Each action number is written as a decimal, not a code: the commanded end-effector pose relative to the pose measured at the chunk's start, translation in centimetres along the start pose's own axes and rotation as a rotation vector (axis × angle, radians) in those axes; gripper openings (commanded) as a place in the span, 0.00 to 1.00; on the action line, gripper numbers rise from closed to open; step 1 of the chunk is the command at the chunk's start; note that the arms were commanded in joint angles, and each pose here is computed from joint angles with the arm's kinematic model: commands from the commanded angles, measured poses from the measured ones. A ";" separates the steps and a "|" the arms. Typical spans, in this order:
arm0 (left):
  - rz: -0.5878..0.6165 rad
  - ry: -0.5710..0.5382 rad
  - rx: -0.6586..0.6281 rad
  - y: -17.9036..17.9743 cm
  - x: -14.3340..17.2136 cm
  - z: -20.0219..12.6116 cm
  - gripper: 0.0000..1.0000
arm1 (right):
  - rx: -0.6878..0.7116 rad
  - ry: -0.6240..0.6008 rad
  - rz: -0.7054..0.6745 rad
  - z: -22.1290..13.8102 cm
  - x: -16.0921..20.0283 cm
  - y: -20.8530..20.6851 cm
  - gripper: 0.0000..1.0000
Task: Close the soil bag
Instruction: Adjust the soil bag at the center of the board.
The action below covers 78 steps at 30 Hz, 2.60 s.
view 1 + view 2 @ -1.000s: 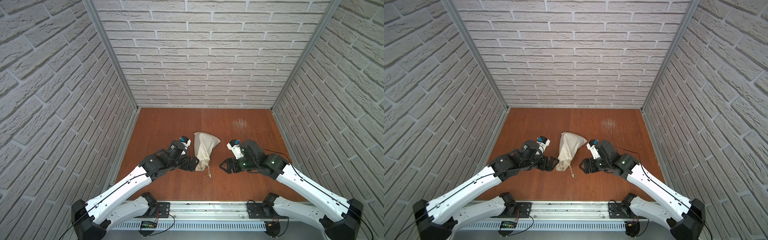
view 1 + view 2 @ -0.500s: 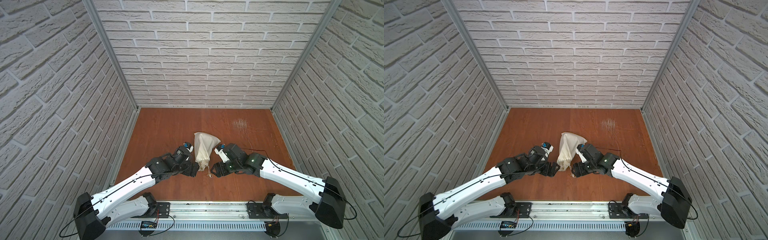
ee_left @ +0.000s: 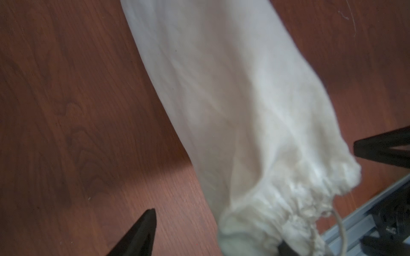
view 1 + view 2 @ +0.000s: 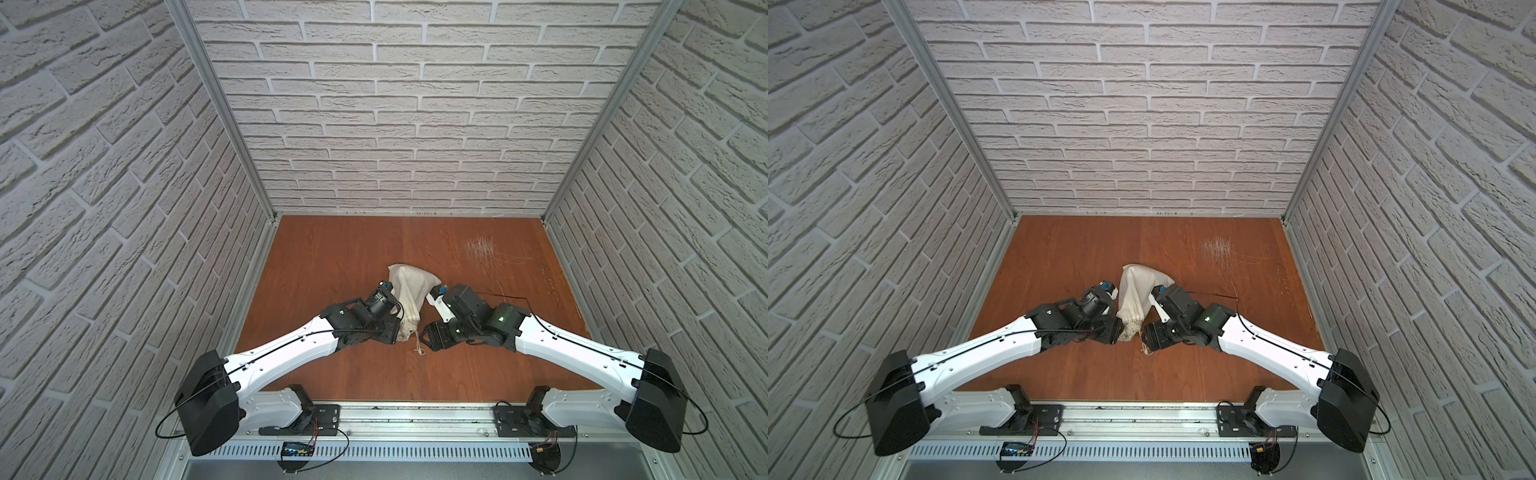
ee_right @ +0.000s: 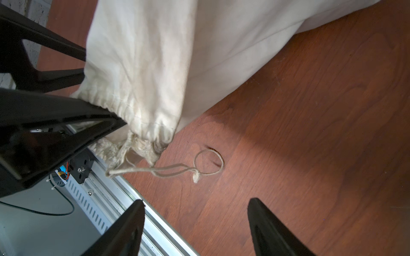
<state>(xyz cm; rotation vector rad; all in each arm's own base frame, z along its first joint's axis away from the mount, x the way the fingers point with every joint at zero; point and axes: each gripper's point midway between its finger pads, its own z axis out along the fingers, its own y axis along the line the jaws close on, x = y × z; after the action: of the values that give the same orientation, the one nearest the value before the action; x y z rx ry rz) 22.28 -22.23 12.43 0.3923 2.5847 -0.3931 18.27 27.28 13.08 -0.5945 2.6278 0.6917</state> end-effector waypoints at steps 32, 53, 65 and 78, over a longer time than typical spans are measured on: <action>-0.025 -0.134 0.083 -1.5 -5.1 -1.5 0.06 | 0.116 -0.083 -0.212 0.4 -9.0 2.2 0.64; -0.004 -0.142 0.105 -1.9 -6.1 -1.6 0.08 | 0.124 -0.121 -0.240 0.5 -11.7 3.6 0.03; -0.038 -0.134 0.061 -0.9 -5.9 -1.5 0.35 | 0.097 -0.161 -0.200 -0.2 -12.3 4.2 0.03; -0.086 -0.134 0.059 -0.7 -5.4 -1.5 0.43 | 0.105 -0.194 -0.187 -1.2 -13.0 4.2 0.03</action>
<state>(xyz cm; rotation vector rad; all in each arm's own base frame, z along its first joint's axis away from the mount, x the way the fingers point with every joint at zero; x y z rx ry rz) 25.71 -23.58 15.94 0.3037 2.4862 -0.4991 26.53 33.42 18.26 -0.7391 2.4533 0.4760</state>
